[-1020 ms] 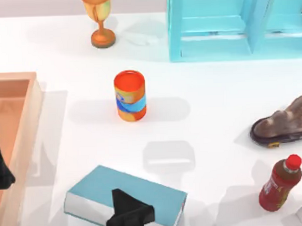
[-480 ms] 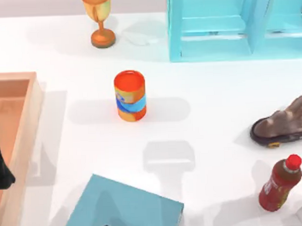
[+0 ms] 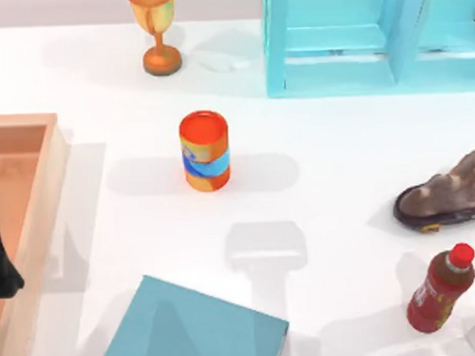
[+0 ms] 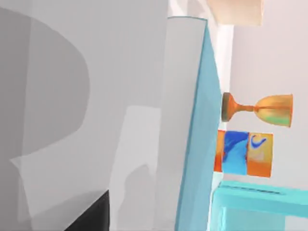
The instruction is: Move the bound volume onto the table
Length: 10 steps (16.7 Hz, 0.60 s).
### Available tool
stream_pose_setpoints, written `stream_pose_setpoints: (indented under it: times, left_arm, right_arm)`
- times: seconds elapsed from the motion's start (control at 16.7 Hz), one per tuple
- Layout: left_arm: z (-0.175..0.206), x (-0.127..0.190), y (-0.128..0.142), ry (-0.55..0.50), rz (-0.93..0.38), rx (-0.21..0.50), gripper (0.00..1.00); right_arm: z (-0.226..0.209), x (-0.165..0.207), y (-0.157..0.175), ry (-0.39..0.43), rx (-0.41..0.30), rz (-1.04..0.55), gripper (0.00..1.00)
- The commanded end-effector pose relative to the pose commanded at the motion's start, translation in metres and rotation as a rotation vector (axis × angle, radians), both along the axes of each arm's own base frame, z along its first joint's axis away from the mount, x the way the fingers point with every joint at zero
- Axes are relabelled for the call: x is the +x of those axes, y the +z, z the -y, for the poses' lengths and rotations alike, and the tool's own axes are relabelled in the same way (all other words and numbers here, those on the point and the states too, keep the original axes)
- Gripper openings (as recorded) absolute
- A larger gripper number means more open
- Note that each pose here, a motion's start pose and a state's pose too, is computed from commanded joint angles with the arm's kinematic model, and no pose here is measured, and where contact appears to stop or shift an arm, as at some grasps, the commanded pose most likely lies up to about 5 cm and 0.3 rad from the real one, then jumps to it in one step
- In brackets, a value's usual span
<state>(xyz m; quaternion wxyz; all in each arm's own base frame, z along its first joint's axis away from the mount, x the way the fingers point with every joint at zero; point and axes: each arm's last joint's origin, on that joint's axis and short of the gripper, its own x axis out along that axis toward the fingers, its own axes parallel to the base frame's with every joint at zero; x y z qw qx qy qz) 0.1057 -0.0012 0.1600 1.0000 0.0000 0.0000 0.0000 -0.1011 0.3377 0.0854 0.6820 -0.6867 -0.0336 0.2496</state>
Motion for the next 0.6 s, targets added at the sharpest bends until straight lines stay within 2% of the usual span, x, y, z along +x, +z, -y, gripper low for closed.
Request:
stream_pose_setpoints:
  times: [0.18, 0.6]
  left_arm:
    - [0.0, 0.0, 0.0, 0.0, 0.0, 0.0, 1.0]
    - [0.0, 0.0, 0.0, 0.0, 0.0, 0.0, 1.0]
  right_arm:
    - [0.002, -0.011, 0.011, -0.023, 0.015, 0.012, 1.0]
    - [-0.001, -0.012, 0.025, -0.06, 0.046, 0.034, 1.0]
